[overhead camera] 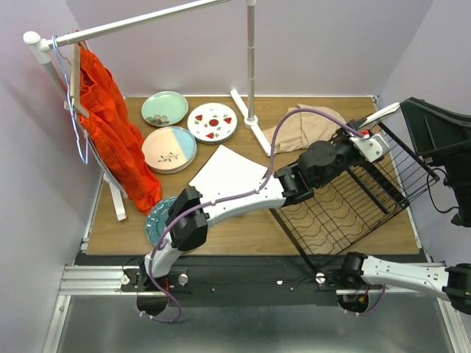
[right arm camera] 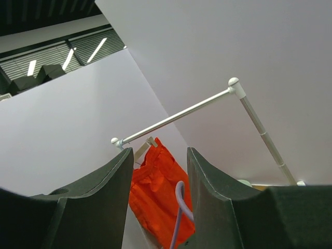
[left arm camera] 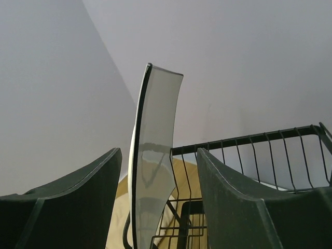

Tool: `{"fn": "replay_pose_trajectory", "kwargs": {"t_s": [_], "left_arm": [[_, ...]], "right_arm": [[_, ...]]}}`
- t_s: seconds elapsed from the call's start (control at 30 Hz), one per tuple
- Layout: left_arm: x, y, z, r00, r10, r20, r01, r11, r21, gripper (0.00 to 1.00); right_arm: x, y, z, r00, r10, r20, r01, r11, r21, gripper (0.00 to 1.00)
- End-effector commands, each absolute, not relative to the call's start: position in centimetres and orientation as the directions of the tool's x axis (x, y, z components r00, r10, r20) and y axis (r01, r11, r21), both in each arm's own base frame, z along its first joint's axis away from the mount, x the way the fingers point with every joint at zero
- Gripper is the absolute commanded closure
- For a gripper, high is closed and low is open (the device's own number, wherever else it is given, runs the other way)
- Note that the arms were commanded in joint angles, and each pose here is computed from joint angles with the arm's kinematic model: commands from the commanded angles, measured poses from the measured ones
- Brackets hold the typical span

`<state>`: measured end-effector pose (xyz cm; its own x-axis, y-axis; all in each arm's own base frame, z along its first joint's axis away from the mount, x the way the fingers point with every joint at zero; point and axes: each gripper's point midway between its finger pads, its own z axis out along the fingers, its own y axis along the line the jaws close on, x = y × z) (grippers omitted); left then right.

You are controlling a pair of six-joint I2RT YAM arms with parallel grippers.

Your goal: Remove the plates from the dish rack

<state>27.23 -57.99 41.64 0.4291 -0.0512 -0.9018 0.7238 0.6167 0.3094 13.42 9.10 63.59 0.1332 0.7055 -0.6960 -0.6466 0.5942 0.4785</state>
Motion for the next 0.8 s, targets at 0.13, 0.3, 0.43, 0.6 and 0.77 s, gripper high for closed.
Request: {"fn": "replay_pose_trajectory", "kwargs": {"t_s": [0.13,0.3,0.43,0.6,0.77], "left_arm": [[30.2,-58.4,41.3,0.46,-0.028,-0.888,0.675,0.661,0.328,0.32],[31.5,-58.4,40.6,0.449,-0.036,-0.893,0.69,0.648,0.321,0.32],[31.9,-58.8,39.7,0.459,-0.024,-0.888,0.695,0.632,0.342,0.35],[32.4,-59.7,38.7,0.47,-0.005,-0.883,0.692,0.623,0.365,0.39],[32.8,-60.5,38.3,0.469,-0.014,-0.883,0.706,0.606,0.366,0.45]], "right_arm": [[13.9,8.6,62.7,0.138,0.697,-0.704,-0.613,0.618,0.492,0.46],[14.0,9.0,62.6,0.137,0.69,-0.71,-0.612,0.623,0.487,0.46],[14.0,9.0,62.6,0.138,0.689,-0.711,-0.612,0.624,0.486,0.46],[14.2,9.2,62.5,0.138,0.686,-0.714,-0.61,0.627,0.484,0.46],[14.5,9.4,62.3,0.14,0.68,-0.72,-0.601,0.636,0.484,0.46]]}}
